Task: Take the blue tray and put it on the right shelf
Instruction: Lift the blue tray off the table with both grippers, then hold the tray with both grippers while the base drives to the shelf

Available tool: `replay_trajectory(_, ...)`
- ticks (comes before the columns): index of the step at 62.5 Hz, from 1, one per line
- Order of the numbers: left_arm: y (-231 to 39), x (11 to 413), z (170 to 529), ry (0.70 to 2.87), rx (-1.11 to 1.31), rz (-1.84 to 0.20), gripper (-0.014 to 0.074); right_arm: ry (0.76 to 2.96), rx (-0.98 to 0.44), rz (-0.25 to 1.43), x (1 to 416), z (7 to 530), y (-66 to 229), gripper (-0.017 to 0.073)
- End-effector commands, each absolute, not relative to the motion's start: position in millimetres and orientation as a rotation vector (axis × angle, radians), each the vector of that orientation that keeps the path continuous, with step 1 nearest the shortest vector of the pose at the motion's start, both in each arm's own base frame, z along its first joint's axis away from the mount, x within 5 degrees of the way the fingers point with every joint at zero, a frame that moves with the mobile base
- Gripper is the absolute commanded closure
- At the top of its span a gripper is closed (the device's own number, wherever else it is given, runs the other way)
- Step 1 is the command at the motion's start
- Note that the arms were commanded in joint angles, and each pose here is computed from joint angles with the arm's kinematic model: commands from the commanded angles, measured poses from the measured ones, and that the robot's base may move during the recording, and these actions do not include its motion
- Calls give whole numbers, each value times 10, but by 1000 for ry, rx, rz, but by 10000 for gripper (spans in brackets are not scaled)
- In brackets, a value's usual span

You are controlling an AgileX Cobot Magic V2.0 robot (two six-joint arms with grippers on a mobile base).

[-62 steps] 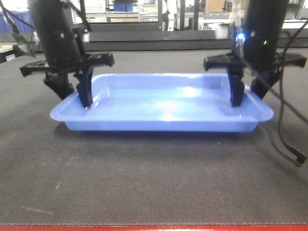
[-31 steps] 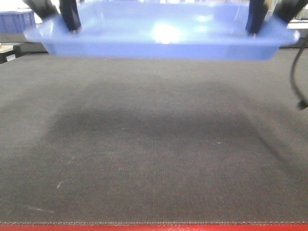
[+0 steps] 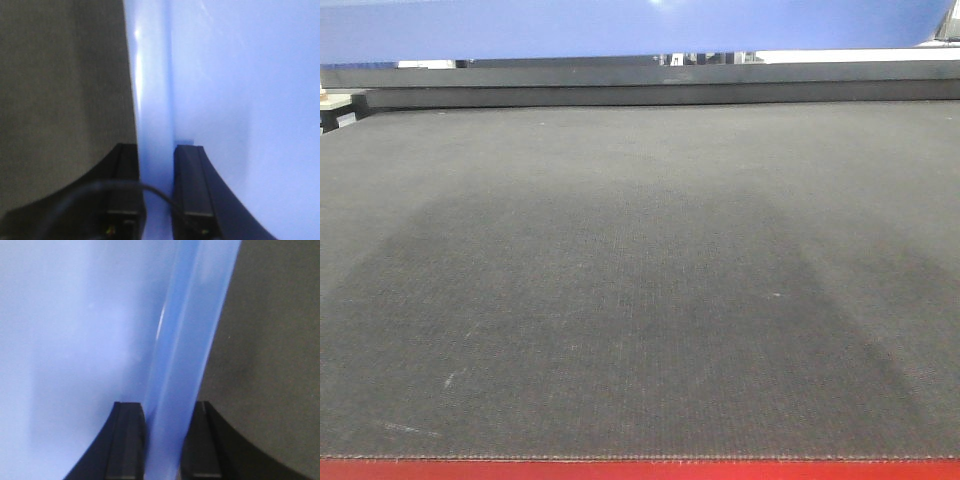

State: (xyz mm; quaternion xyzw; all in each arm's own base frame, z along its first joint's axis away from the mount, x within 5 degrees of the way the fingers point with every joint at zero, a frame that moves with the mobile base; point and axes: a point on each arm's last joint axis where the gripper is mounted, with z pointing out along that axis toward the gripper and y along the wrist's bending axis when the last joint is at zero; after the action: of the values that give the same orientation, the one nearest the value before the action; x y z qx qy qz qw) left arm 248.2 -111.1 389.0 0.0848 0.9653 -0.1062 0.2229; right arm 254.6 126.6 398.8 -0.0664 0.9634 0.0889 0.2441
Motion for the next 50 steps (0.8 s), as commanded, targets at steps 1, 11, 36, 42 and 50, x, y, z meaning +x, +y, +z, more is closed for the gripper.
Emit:
replay_trajectory(1, -981, 2213, 4006, 2695, 273, -234, 634, 2521, -234, 234, 2373, 4250, 1214, 505)
replay_trajectory(11, -971, 2068, 4056, 2681, 266, -316, 635, 2536, -278, 239, 2255, 4280, 1254, 505)
replay_trajectory(36, -1238, 1942, 4038, 2674, 399, -294, 634, 2496, -279, 225, 2121, 4393, 1171, 505)
replay_trajectory(42, -1245, 1940, 4036, 2674, 403, -295, 635, 2496, -279, 224, 2121, 4393, 1171, 505)
replay_trajectory(50, -1246, 1943, 4038, 2671, 402, -297, 636, 2497, -279, 224, 2120, 4392, 1171, 505)
